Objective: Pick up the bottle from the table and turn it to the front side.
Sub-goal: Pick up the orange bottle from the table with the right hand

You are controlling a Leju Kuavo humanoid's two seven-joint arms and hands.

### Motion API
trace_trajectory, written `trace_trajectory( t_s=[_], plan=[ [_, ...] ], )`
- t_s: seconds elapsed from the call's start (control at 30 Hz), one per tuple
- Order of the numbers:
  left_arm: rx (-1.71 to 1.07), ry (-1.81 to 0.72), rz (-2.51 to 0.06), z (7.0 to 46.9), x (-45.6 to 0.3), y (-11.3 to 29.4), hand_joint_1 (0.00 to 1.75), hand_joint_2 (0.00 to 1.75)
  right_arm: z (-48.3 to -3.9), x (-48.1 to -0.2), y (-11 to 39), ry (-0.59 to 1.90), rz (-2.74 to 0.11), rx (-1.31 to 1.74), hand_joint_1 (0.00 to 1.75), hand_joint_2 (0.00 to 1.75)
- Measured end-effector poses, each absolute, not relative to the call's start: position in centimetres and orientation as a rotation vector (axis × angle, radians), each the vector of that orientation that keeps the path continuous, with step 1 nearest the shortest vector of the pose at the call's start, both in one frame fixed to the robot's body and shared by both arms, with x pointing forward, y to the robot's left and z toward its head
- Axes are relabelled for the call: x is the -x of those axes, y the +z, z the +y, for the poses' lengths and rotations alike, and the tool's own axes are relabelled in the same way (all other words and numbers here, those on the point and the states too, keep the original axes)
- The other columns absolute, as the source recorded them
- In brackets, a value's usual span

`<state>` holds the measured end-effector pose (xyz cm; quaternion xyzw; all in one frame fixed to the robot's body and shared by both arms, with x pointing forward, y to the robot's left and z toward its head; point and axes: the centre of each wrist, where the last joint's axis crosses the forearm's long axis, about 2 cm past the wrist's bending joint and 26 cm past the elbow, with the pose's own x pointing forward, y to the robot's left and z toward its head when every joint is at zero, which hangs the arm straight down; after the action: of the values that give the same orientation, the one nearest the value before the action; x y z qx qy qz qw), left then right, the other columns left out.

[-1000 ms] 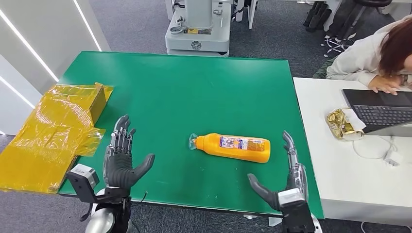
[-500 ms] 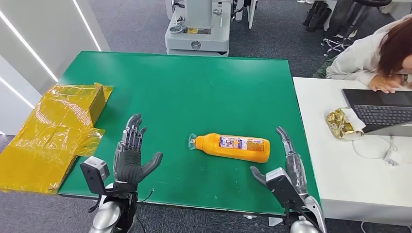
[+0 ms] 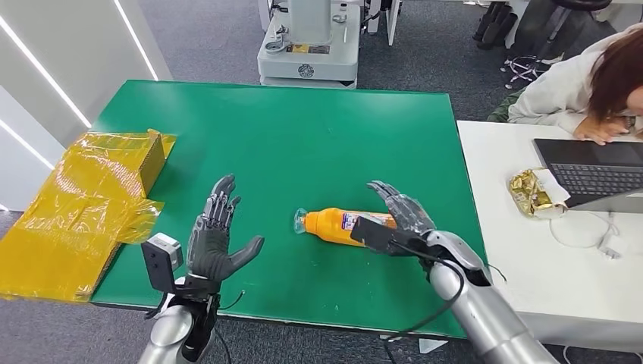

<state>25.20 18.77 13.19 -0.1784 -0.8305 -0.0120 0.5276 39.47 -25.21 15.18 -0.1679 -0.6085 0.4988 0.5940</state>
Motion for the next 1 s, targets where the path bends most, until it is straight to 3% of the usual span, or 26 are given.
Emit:
trace_trajectory(
  t_s=[0.7,1.0],
  plan=[
    [0.437,-0.035,-1.933,18.7,-26.3,13.8,0.00,1.75,-22.9,-44.6,18.8,1.452,-1.022,0.365,0.00,1.75],
    [0.446,0.001,-1.916,18.7,-26.4,13.9,0.00,1.75,-25.3,-44.3,17.9,1.465,-0.936,0.350,0.00,1.75]
  ],
)
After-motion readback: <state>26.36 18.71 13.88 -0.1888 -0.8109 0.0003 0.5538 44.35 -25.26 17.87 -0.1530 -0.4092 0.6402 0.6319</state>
